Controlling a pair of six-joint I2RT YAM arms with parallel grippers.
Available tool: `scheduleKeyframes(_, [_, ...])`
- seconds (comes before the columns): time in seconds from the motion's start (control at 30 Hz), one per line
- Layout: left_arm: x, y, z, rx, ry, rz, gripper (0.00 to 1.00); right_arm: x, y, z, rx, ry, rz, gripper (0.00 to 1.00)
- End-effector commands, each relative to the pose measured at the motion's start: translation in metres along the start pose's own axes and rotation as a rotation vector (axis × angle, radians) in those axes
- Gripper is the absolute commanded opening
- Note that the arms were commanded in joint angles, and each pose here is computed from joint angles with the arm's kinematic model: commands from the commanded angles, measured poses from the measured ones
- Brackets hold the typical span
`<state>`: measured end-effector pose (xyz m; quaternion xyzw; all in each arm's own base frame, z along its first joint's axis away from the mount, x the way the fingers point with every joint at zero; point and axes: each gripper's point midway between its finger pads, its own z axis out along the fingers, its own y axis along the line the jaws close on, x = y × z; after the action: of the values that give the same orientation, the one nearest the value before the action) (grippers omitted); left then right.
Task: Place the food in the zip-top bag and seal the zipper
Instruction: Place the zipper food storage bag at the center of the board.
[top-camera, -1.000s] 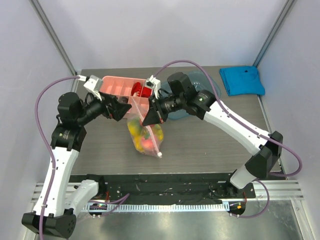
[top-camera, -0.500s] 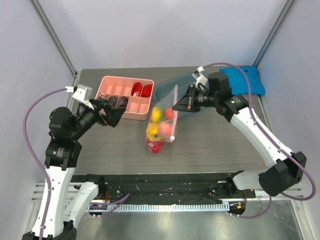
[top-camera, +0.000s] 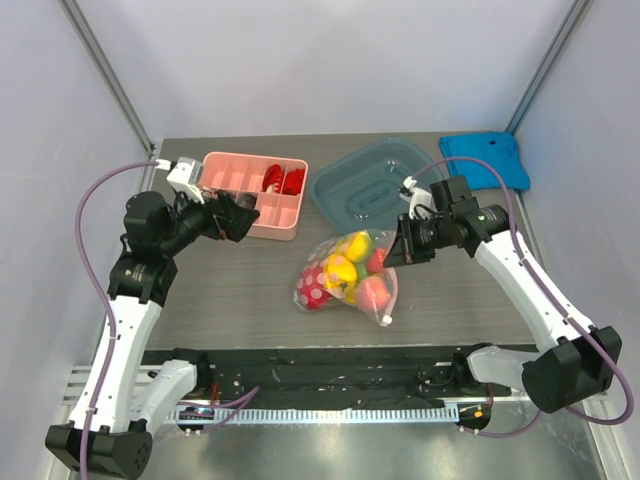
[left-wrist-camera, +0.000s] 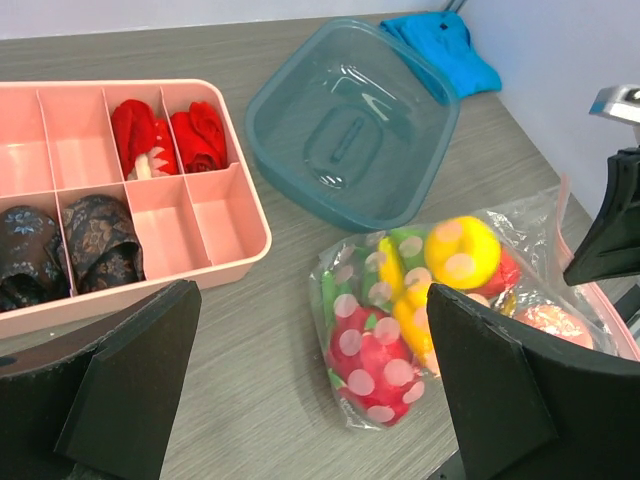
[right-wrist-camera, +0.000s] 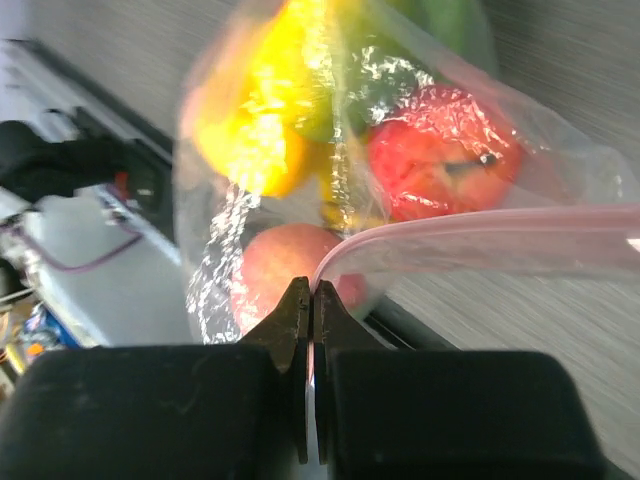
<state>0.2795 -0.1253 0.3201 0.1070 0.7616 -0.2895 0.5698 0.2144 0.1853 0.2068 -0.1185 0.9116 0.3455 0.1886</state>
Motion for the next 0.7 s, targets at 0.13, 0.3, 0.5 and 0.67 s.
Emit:
scheduleKeyframes(0.13, [-0.014,-0.001,0.003,0.023,-0.044,0.063,1.00,-0.017,-0.088,-0.009,0.225,0.070,-0.150,0.01])
scheduleKeyframes(0.3, [0.000,0.007,0.007,-0.005,0.035,0.054,1.00,0.007,-0.133,-0.001,0.289,0.244,-0.228,0.01])
scheduleKeyframes(0.5, [0.009,0.026,0.008,-0.118,0.184,-0.003,1.00,0.032,-0.157,0.003,0.296,0.297,-0.211,0.11])
scheduleKeyframes(0.67, [0.039,0.054,0.010,-0.255,0.397,-0.065,1.00,0.015,-0.192,-0.012,0.429,0.247,-0.212,0.49])
